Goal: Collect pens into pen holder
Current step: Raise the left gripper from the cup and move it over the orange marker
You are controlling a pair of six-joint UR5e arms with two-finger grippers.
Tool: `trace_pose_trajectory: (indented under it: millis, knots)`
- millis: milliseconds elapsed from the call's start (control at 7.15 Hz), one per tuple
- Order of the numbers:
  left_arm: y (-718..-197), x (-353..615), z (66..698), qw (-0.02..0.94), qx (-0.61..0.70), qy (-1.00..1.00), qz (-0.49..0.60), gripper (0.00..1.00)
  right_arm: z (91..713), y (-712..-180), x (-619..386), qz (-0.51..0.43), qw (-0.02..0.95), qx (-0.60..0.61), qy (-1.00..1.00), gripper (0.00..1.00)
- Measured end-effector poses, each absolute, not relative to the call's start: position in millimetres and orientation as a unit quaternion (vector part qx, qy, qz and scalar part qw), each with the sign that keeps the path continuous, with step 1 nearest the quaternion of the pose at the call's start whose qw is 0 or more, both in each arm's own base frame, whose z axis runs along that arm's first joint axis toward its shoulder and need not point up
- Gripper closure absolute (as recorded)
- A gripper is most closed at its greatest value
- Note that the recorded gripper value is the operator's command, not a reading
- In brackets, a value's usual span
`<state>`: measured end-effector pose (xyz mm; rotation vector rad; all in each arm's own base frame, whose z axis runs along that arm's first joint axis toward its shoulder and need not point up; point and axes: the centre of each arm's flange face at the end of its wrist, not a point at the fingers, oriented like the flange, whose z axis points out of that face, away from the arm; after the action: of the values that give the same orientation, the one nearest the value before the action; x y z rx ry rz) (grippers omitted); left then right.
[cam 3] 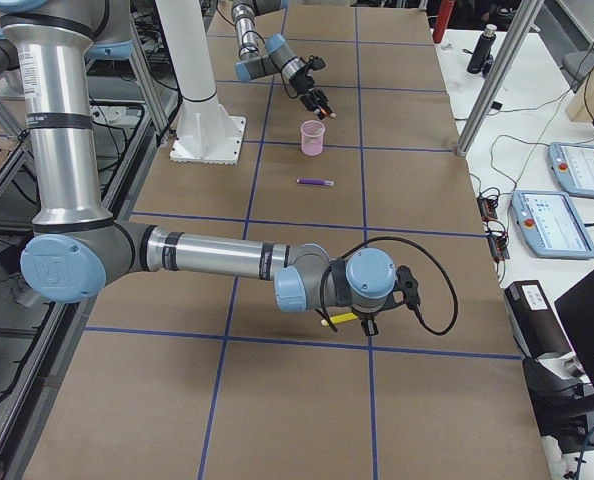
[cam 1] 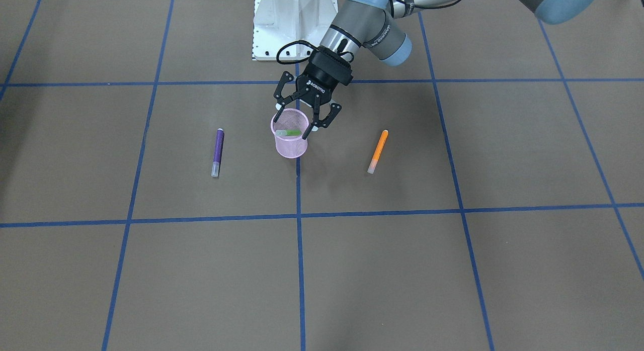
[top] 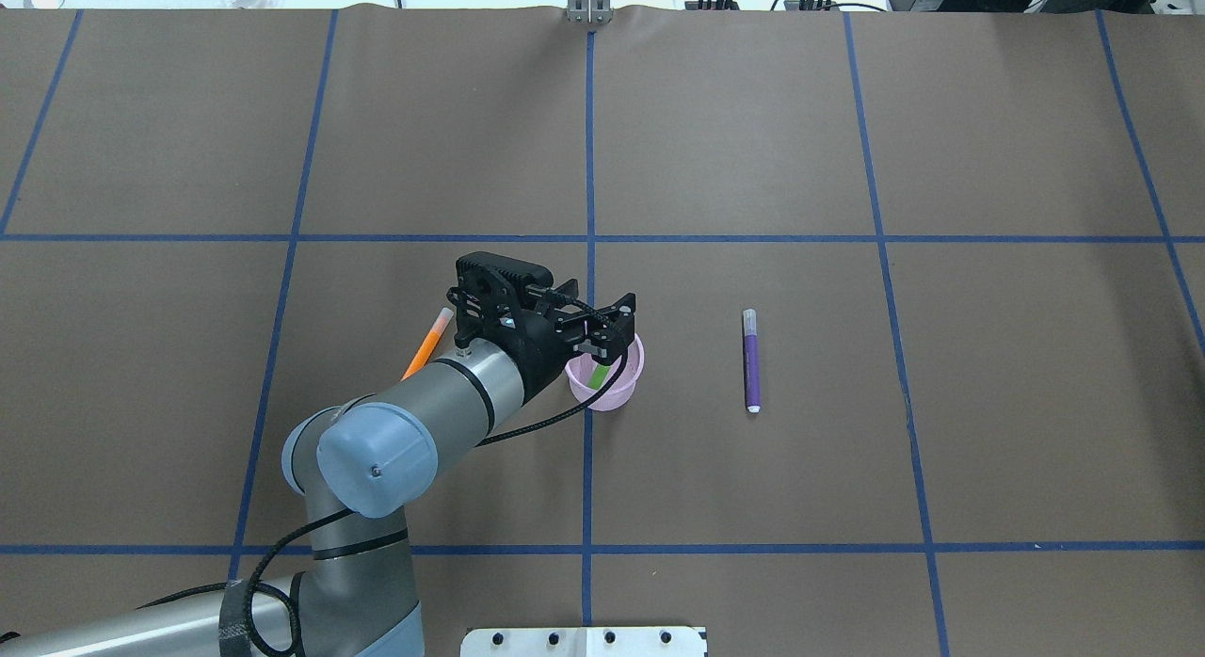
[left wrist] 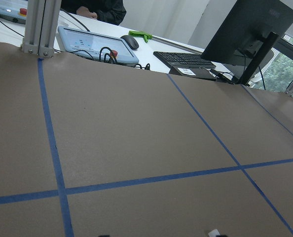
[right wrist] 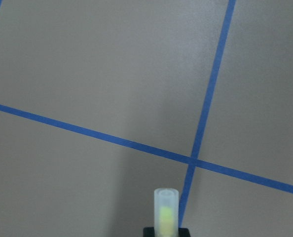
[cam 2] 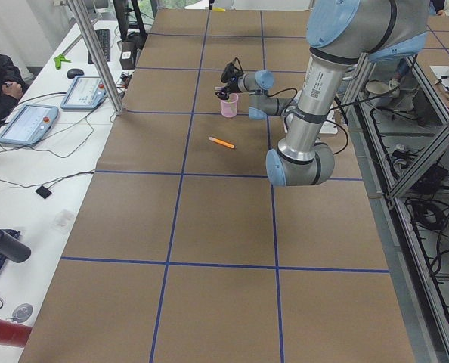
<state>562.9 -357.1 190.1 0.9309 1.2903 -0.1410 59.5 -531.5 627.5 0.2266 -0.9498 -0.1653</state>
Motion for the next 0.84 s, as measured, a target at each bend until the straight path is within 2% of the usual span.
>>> trace_pose_trajectory:
  millis: [140,420,840]
  knots:
    - [-360,561,191,0.699,0.416,0.579,-0.060,0.15,594,-537,64,-0.078,0.879,0.115,-0.456,1.00]
    - [-379,550,199,0.706,0.408,0.576,-0.055,0.01,531,-540,71,-0.090,0.875,0.151,-0.451,1.00]
    - [-418,525,234,0.742,0.360,0.566,-0.030,0.01,501,-540,72,-0.103,0.871,0.186,-0.443,1.00]
